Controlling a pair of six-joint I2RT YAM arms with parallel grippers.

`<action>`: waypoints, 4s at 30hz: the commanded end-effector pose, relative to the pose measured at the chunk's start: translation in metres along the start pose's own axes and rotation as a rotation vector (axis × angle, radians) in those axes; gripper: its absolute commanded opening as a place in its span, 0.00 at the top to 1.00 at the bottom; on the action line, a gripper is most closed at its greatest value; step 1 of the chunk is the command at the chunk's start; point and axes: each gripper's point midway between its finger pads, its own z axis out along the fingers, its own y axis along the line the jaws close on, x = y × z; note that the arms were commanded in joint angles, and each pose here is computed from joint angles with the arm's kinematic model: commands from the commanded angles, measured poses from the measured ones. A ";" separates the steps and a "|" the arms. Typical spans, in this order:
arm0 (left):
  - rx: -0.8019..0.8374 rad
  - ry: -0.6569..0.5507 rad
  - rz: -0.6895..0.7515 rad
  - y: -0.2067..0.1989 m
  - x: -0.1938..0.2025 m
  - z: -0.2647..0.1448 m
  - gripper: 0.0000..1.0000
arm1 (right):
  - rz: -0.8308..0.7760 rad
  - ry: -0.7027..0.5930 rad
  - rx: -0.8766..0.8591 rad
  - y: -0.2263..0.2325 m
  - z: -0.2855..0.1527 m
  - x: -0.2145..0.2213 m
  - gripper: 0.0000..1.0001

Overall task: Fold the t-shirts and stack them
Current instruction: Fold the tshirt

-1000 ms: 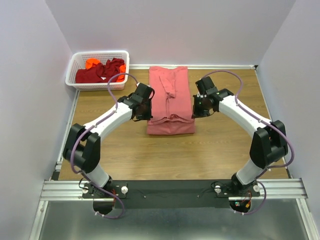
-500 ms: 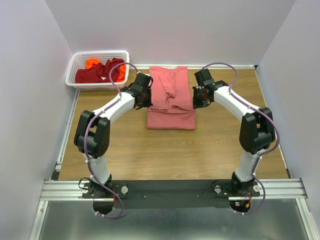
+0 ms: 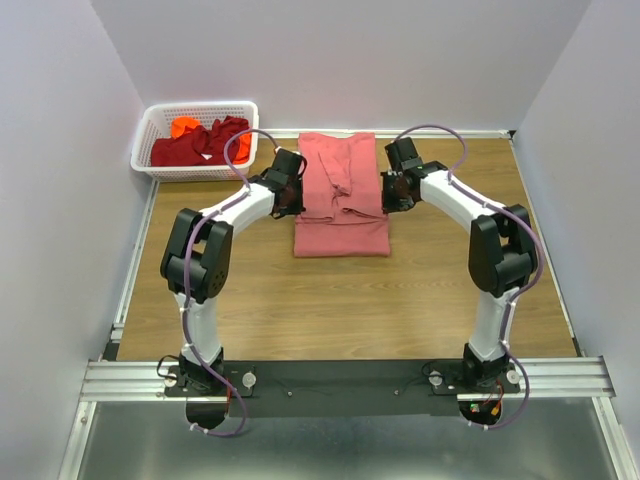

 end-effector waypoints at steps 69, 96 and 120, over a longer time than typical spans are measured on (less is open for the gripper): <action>0.008 0.128 -0.022 -0.007 0.140 -0.025 0.56 | -0.453 -0.367 0.212 0.045 0.043 -0.122 0.00; 0.270 -0.020 -0.112 -0.032 0.102 -0.109 0.46 | -0.046 -0.005 -0.825 0.125 -0.079 0.096 0.79; 0.321 -0.012 -0.226 -0.023 0.108 -0.091 0.53 | 0.189 0.025 -0.828 0.052 -0.038 0.107 0.98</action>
